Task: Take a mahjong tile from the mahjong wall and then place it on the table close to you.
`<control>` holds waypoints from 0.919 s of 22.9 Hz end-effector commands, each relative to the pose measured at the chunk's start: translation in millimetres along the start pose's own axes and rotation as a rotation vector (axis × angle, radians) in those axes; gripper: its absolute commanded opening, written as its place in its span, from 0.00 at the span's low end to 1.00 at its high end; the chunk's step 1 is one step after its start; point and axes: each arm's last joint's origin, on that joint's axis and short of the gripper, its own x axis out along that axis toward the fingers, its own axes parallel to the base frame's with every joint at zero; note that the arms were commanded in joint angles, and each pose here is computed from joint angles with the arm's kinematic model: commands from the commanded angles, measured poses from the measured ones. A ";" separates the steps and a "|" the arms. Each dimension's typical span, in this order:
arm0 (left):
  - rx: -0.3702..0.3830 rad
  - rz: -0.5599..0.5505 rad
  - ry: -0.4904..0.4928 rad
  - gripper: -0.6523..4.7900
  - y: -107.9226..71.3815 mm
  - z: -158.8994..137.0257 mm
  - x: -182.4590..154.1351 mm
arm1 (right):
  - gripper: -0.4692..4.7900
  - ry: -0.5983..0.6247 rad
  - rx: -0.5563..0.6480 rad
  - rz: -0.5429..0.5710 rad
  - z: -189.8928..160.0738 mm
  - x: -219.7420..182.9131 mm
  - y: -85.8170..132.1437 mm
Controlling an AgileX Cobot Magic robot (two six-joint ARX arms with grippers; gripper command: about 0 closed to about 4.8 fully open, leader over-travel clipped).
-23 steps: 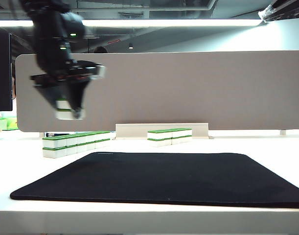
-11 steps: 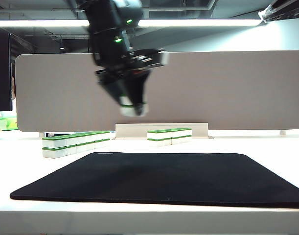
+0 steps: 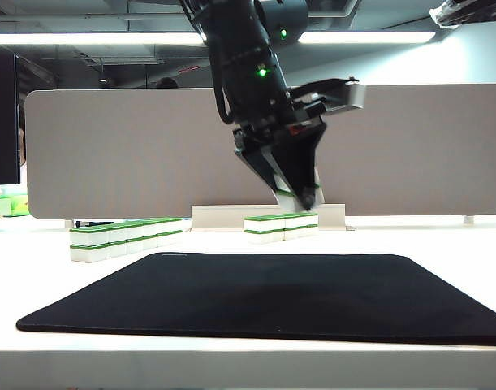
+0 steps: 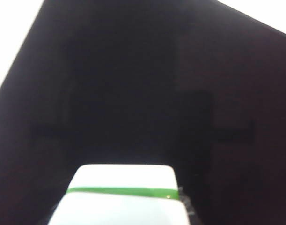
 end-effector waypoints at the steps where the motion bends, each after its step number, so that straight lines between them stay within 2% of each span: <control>1: 0.062 -0.066 0.004 0.49 -7.0 1.4 7.3 | 0.09 0.007 0.004 0.006 0.4 -0.8 1.0; 4: 0.101 -0.090 0.026 0.49 -11.3 0.7 14.4 | 0.09 0.017 0.010 0.004 -0.7 -0.7 0.7; 5: 0.134 -0.103 0.045 0.49 -17.6 1.6 20.1 | 0.09 0.018 0.011 0.004 -0.8 -0.8 0.7; 16: 0.139 -0.138 0.128 0.49 -24.8 -3.7 49.0 | 0.09 0.017 0.011 0.003 -0.7 -0.8 0.6; 21: 0.131 -0.150 0.199 0.49 -25.4 -11.0 63.7 | 0.09 0.017 0.011 0.004 -0.7 -0.7 0.7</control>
